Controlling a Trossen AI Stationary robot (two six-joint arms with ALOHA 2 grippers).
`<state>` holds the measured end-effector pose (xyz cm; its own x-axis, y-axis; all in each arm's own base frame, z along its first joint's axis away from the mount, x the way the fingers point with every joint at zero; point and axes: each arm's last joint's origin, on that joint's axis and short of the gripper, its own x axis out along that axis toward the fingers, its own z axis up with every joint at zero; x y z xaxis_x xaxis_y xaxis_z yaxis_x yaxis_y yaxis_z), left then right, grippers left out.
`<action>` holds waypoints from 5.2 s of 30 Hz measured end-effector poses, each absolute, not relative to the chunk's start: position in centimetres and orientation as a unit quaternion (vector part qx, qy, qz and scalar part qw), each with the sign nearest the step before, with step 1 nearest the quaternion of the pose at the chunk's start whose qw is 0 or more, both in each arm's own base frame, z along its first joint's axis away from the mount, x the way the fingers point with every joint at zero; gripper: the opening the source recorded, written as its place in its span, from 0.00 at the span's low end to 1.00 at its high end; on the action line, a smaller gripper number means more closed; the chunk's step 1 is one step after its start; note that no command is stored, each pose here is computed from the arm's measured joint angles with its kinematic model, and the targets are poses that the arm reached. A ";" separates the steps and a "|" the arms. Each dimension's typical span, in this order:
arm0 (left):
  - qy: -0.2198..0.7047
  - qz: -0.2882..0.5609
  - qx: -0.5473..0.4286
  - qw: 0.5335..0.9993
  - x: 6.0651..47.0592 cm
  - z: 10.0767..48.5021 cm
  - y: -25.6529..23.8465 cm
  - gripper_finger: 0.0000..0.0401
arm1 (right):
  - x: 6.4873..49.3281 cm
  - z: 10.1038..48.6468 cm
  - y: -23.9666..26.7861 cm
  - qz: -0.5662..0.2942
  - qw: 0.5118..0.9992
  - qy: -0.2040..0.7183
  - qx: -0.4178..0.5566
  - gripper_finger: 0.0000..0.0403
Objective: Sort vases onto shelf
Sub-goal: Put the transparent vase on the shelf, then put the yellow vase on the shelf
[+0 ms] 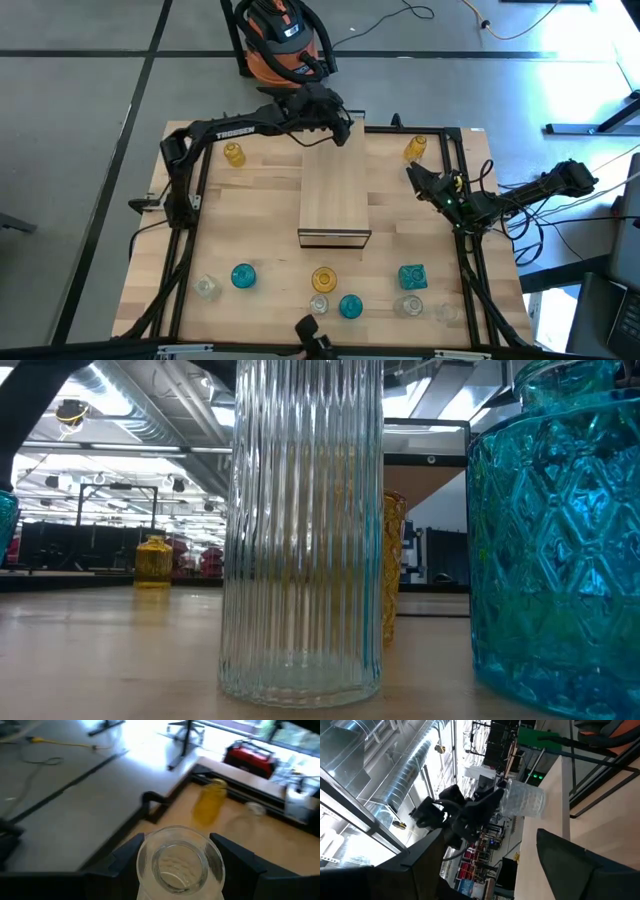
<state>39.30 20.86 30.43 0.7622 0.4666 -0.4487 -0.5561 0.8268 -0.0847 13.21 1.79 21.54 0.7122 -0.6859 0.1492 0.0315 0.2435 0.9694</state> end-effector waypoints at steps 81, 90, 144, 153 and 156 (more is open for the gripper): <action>0.509 0.428 -0.334 0.668 14.5 24.2 20.6 0.57 | 13.1 21.3 1.7 -0.282 0.724 -0.297 0.555 0.70; 0.513 0.421 -0.329 0.672 14.6 24.2 20.5 0.57 | 13.1 21.4 1.7 -0.275 0.722 -0.301 0.559 0.70; 0.406 0.107 -0.173 0.891 28.8 45.1 7.6 0.07 | 13.1 21.3 1.6 -0.287 0.718 -0.304 0.556 0.70; 0.510 0.073 -0.106 0.851 36.2 40.2 9.8 0.07 | 13.1 21.4 1.7 -0.266 0.724 -0.298 0.562 0.70; 0.533 0.106 -0.090 0.835 36.6 39.3 10.9 0.07 | 13.2 21.5 1.7 -0.254 0.729 -0.293 0.563 0.70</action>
